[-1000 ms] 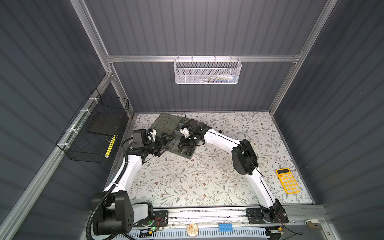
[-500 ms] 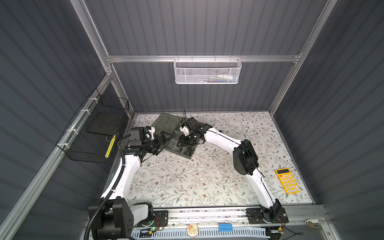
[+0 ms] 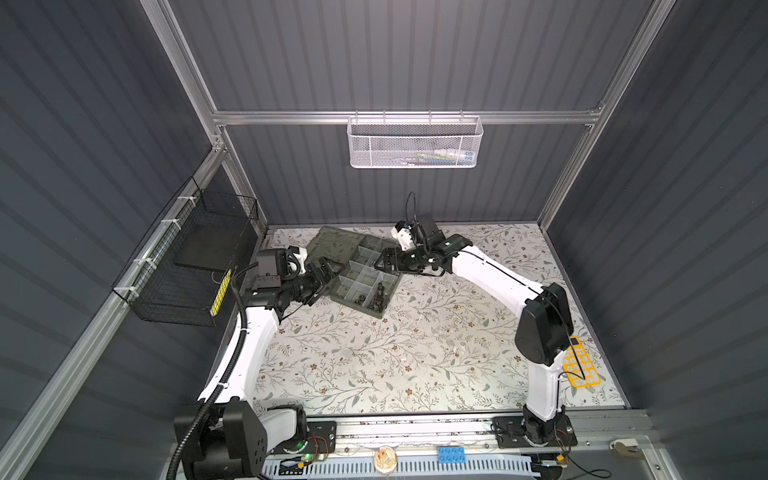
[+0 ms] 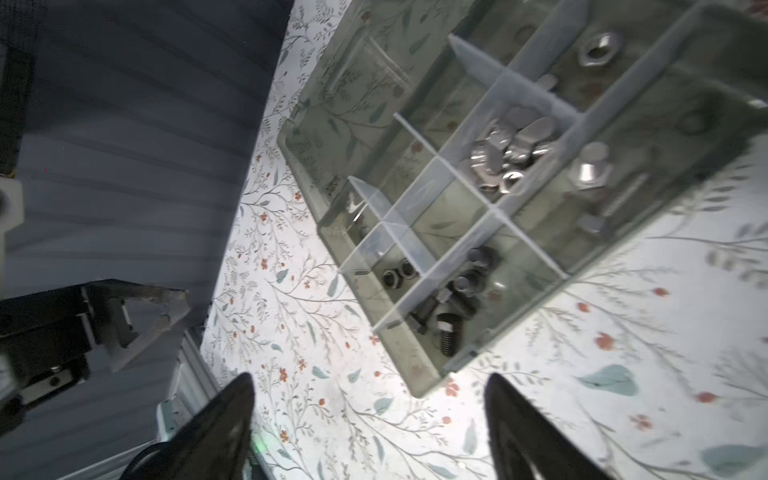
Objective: Sort the screws and nuts into containers
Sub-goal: 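Open the right gripper to drop the nut, then move back toward the remaining nuts, then lower the right gripper onto a loose black hex nut and close on it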
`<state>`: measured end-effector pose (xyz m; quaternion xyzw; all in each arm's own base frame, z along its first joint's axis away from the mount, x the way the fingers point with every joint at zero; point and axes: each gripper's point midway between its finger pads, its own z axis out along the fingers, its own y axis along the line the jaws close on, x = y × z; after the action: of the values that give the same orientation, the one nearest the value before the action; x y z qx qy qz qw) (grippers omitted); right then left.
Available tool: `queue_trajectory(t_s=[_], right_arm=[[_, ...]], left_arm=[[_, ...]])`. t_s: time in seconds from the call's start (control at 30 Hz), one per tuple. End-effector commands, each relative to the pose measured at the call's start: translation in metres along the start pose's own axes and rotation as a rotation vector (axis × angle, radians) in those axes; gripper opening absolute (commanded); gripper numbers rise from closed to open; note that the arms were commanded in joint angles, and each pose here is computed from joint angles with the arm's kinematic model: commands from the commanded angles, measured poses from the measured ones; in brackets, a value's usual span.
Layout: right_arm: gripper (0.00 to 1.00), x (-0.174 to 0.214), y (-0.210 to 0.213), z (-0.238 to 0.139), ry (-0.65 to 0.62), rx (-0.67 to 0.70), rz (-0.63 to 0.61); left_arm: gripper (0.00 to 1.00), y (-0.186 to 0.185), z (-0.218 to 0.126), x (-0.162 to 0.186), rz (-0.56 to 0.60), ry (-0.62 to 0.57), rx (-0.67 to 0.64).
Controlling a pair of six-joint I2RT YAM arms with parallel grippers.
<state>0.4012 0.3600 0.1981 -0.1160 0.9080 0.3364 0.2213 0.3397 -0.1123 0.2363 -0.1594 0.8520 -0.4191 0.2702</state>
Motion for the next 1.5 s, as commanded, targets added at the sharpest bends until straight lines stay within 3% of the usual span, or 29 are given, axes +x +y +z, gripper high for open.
queue_trajectory(t_s=[0.0, 0.37, 0.57, 0.9, 1.17, 1.47], right_arm=[[0.99, -0.01, -0.042, -0.015, -0.054, 0.103, 0.026], [0.99, -0.023, -0.169, -0.04, -0.085, 0.364, 0.174], [0.94, -0.027, -0.22, -0.028, -0.041, 0.487, 0.158], [0.75, -0.039, -0.258, 0.001, -0.004, 0.585, 0.107], [0.58, -0.045, -0.274, 0.027, 0.017, 0.583, 0.127], [0.49, -0.037, -0.282, 0.041, 0.051, 0.573, 0.135]], left_arm=[[1.0, -0.013, 0.01, 0.003, 0.063, 0.017, 0.002], [1.0, -0.054, 0.084, 0.039, 0.164, 0.139, 0.024], [1.0, -0.067, 0.117, 0.062, 0.19, 0.204, 0.036], [1.0, -0.065, 0.146, 0.073, 0.185, 0.253, 0.038], [1.0, -0.056, 0.161, 0.076, 0.185, 0.284, 0.025], [1.0, -0.049, 0.171, 0.079, 0.186, 0.311, 0.013]])
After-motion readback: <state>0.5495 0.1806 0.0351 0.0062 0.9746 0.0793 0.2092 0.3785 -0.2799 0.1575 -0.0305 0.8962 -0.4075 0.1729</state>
